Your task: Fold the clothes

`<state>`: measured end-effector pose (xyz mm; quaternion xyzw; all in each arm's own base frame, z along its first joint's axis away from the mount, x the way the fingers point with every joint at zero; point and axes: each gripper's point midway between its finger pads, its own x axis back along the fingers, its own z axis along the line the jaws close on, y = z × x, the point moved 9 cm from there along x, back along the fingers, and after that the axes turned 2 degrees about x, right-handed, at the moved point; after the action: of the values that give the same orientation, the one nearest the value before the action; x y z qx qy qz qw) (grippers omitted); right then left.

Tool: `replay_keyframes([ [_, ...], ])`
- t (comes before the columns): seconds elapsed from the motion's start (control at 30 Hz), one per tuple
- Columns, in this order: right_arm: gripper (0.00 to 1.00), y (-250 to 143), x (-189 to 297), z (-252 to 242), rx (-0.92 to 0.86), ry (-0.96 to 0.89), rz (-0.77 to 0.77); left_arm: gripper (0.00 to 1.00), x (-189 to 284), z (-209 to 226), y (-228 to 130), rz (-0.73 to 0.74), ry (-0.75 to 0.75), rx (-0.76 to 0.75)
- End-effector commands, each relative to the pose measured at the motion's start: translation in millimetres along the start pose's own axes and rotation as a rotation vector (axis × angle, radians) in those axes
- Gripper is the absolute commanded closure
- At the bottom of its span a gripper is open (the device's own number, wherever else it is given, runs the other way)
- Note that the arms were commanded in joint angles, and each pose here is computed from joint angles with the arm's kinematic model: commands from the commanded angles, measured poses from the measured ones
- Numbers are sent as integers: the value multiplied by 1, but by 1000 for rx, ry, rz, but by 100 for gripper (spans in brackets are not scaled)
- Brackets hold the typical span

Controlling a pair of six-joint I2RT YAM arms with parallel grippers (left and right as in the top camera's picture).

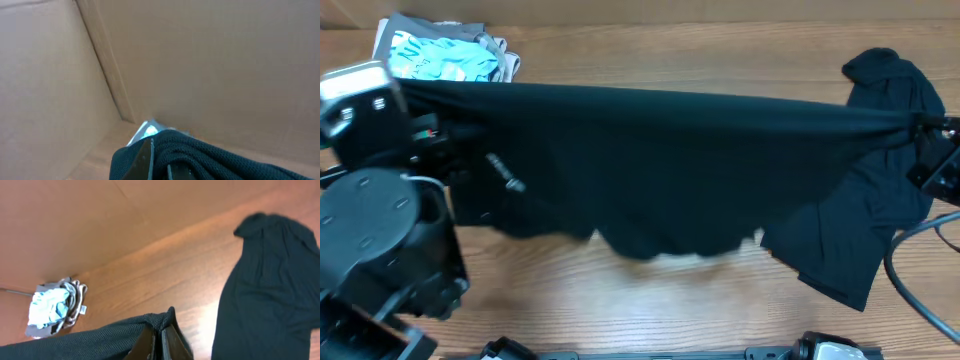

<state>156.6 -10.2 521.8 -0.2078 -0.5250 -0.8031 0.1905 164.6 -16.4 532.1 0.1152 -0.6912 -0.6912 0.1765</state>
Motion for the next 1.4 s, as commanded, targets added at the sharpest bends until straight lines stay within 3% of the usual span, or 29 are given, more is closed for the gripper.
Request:
replay_keyframes([
  [0.0,96,13,-12,-7,24,-68,-28,95,0,5,9,-25,48,-45],
  [0.2,96,32,-79,-17,47,-65,103,93,-40,-44,-5,40,45,-195],
  [0.3,96,46,-125,-23,48,-40,137,94,-84,-84,-16,57,-21,-258],
  [0.4,96,66,-166,-20,60,67,97,94,-136,-109,-20,13,-90,-229],
  [0.57,96,83,-170,-14,94,127,2,95,-156,-112,7,-94,-182,-166],
  [0.7,96,79,-172,-16,89,115,28,96,-154,-111,7,-70,-209,-184],
  [0.8,96,68,-177,-21,72,81,102,96,-154,-113,-14,50,-241,-237],
  [1.1,96,13,-205,-45,17,-17,509,96,-134,-101,-113,635,-267,-267],
  [1.23,96,-9,-223,-53,-12,-39,622,96,-131,-98,-153,794,-222,-279],
  [1.37,96,-35,-235,-65,-47,-72,740,96,-127,-103,-201,965,-294,-307],
])
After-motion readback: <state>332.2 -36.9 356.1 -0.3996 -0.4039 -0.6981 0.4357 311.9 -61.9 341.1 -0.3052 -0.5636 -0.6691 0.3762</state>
